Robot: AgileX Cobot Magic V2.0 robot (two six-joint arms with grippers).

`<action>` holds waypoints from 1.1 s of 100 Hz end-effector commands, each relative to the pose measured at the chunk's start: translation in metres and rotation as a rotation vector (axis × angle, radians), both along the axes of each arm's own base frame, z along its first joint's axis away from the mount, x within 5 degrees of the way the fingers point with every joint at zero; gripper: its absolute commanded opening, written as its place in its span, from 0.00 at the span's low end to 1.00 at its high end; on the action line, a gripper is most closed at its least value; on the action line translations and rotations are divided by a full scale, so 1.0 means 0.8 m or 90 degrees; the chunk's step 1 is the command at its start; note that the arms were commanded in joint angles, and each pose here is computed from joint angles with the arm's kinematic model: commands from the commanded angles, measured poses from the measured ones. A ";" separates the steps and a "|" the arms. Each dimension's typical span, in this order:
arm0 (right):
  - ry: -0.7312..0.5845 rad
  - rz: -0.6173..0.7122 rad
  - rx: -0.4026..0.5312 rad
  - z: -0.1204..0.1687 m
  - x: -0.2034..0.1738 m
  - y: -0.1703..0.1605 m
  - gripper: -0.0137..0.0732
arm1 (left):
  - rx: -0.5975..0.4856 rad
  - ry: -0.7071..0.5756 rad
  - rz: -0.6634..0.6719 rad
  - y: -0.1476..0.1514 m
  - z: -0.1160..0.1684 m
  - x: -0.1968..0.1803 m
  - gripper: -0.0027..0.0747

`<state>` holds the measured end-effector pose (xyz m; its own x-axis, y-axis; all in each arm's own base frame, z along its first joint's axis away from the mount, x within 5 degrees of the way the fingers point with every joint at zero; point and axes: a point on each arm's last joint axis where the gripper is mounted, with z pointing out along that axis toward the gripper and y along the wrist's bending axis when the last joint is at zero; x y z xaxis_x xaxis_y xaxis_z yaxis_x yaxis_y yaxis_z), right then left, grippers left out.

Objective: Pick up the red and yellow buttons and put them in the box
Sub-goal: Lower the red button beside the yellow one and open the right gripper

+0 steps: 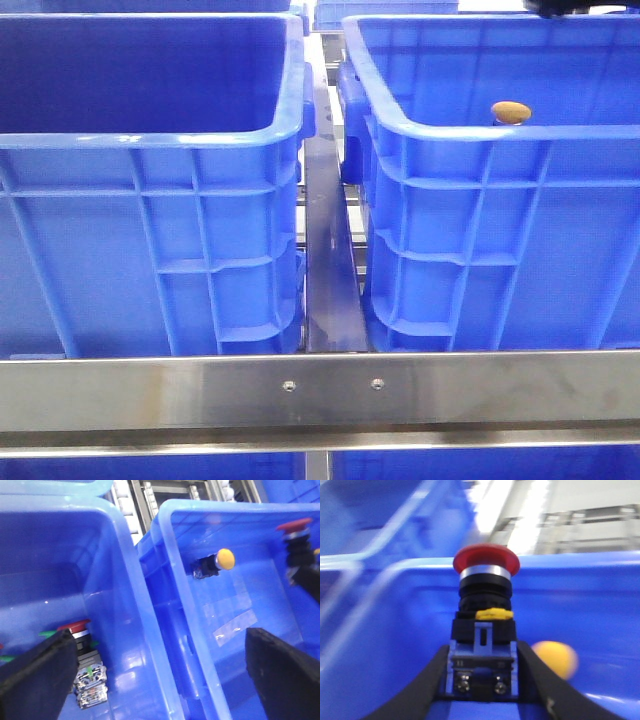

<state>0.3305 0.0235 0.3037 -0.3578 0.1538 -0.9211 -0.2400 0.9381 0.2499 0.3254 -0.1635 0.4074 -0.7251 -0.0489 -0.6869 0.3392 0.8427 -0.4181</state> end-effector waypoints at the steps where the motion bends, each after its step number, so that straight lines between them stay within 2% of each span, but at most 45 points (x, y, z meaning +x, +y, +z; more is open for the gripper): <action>1: -0.029 -0.047 -0.003 0.022 -0.001 -0.010 0.38 | -0.043 -0.072 0.009 0.008 0.041 -0.015 0.85; 19: 0.015 -0.111 -0.051 0.000 0.010 -0.024 0.38 | -0.035 -0.077 0.008 0.008 0.041 -0.015 0.85; 71: 0.145 -0.102 -0.057 -0.093 0.056 -0.024 0.38 | -0.031 -0.080 0.008 0.009 0.041 -0.015 0.85; 110: 0.157 -0.103 -0.060 -0.109 0.080 -0.026 0.38 | -0.031 -0.081 0.008 0.009 0.041 -0.015 0.85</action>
<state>0.3887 0.0040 0.1909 -0.6137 0.1485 -0.7754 0.0029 0.9826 0.1859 0.3255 -0.1624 0.4065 -0.7201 -0.0269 -0.6934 0.3466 0.8518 -0.3929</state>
